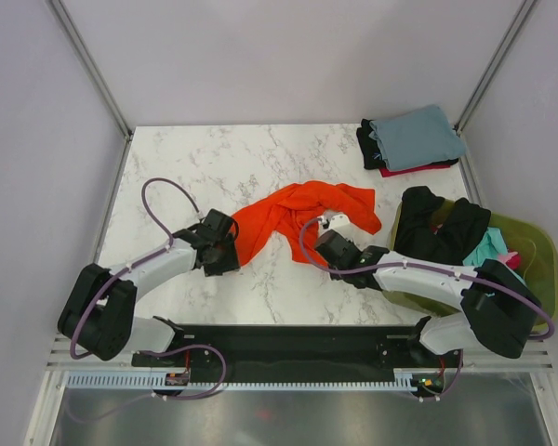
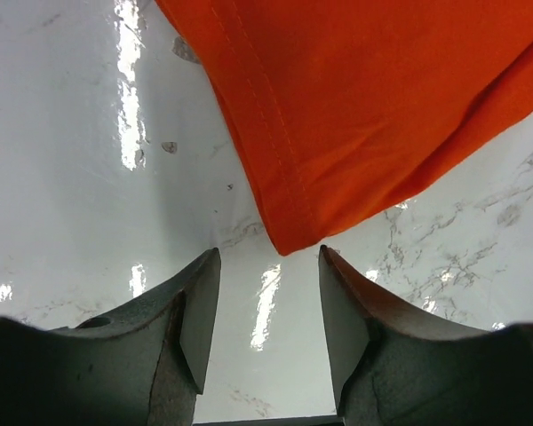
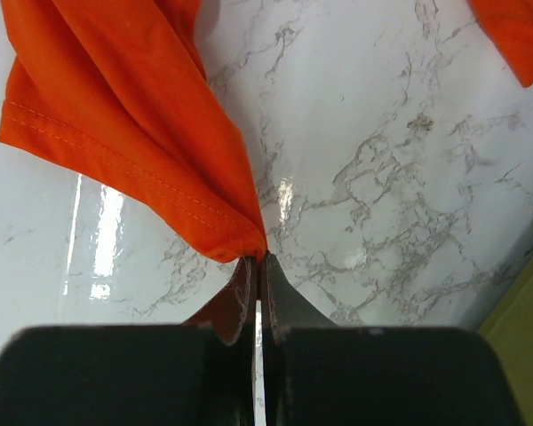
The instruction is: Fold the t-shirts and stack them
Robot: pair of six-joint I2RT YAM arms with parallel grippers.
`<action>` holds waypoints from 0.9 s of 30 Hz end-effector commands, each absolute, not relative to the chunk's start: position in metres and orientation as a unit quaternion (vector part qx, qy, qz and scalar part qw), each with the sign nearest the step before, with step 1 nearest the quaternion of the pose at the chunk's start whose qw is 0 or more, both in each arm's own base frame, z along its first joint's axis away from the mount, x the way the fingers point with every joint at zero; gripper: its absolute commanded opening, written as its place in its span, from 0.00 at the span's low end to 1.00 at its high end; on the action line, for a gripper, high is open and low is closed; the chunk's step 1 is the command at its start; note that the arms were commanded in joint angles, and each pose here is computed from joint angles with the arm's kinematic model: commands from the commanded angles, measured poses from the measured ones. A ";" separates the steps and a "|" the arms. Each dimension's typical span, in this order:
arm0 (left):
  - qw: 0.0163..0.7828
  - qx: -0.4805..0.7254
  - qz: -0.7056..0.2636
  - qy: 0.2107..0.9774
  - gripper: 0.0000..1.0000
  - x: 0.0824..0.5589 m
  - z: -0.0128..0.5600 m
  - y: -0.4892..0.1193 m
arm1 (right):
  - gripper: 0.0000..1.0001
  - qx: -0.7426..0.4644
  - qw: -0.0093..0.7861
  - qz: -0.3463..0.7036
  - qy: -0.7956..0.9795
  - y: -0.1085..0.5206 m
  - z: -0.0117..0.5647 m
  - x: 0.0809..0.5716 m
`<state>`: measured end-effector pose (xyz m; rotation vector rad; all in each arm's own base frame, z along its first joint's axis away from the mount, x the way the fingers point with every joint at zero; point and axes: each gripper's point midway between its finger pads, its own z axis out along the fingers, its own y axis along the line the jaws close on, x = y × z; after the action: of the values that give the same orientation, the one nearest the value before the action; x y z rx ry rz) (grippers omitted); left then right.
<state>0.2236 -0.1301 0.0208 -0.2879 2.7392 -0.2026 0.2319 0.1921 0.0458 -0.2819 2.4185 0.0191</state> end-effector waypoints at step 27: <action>0.469 -0.144 -0.111 0.864 0.02 0.349 0.299 -0.096 | 0.00 -0.041 0.355 0.000 0.934 0.165 0.064 0.217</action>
<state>0.3438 -0.1397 0.2468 -0.3273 2.2183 -0.3813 0.2157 0.1706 0.0449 -0.1963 2.4521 -0.0129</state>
